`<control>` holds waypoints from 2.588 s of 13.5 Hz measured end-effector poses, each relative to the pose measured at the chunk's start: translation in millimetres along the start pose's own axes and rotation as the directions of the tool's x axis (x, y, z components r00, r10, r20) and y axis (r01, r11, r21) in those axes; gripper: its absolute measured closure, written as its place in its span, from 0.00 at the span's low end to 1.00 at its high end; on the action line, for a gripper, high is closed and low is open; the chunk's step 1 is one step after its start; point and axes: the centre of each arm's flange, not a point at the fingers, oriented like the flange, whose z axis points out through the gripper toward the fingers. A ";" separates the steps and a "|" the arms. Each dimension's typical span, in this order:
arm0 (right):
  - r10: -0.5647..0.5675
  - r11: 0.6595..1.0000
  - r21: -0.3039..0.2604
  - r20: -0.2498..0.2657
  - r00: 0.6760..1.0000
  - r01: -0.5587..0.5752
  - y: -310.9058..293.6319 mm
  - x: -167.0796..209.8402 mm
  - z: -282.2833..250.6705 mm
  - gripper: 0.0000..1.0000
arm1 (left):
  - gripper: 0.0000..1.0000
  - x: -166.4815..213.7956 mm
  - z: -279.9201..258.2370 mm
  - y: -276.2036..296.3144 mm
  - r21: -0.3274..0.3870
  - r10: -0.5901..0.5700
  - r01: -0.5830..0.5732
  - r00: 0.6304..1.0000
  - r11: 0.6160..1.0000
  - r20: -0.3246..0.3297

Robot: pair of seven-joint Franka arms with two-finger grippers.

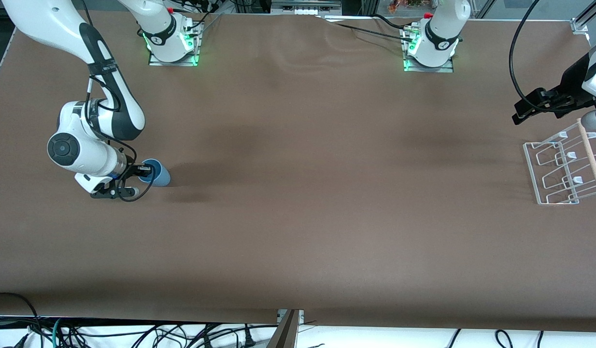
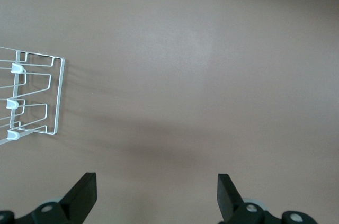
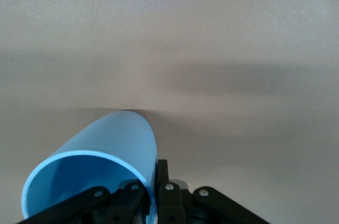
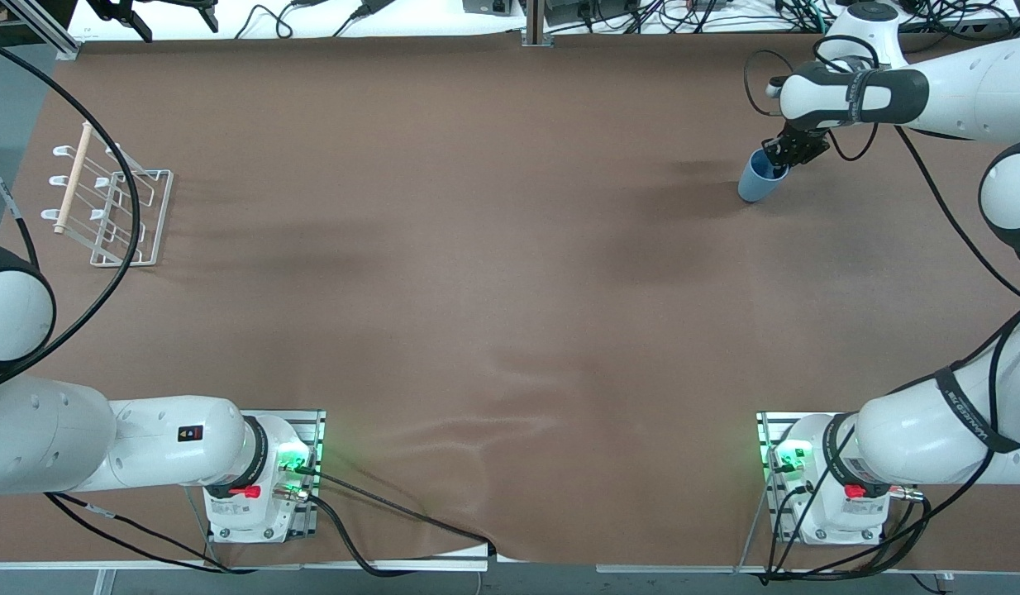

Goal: Transfer cup to left arm and place on rack
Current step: 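Close the right gripper on the blue cup's base, then lift the blue cup and carry it toward the table's middle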

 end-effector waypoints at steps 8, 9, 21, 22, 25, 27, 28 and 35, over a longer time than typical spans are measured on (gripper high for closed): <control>-0.052 0.972 0.233 0.046 0.998 0.039 -62.6 13.0 -51.7 0.95 | 0.00 0.9 1.8 0.3 0.000 0.000 0.000 1.000 1.000 0.003; -0.064 0.967 0.251 0.042 0.997 0.052 -68.2 13.9 -57.2 0.95 | 0.00 0.9 1.8 0.4 0.000 0.000 0.000 1.000 1.000 0.003; -0.154 0.933 0.331 0.013 0.988 0.141 -169.7 16.2 -71.7 0.95 | 0.00 0.6 1.9 1.9 0.000 0.003 -0.003 1.000 1.000 0.003; -0.152 0.925 0.353 0.010 0.988 0.138 -181.0 16.5 -74.0 0.95 | 0.00 0.6 1.9 1.9 0.000 0.003 -0.003 1.000 1.000 0.004; -0.160 0.914 0.379 -0.001 0.987 0.148 -206.4 17.3 -82.3 0.95 | 0.00 0.7 2.0 2.0 0.000 0.003 -0.003 1.000 1.000 0.004; -0.154 0.899 0.415 0.004 0.988 0.138 -217.7 15.6 -83.3 0.95 | 0.00 0.6 2.1 2.3 0.000 0.004 -0.004 1.000 1.000 0.004; -0.140 0.886 0.448 0.011 0.990 0.120 -222.3 14.9 -83.8 0.95 | 0.00 0.6 2.1 2.4 0.001 0.004 -0.004 1.000 1.000 0.004; -0.095 0.830 0.555 0.032 0.995 0.062 -263.4 8.3 -102.2 0.95 | 0.00 1.0 3.2 3.1 0.001 0.005 -0.005 1.000 1.000 0.006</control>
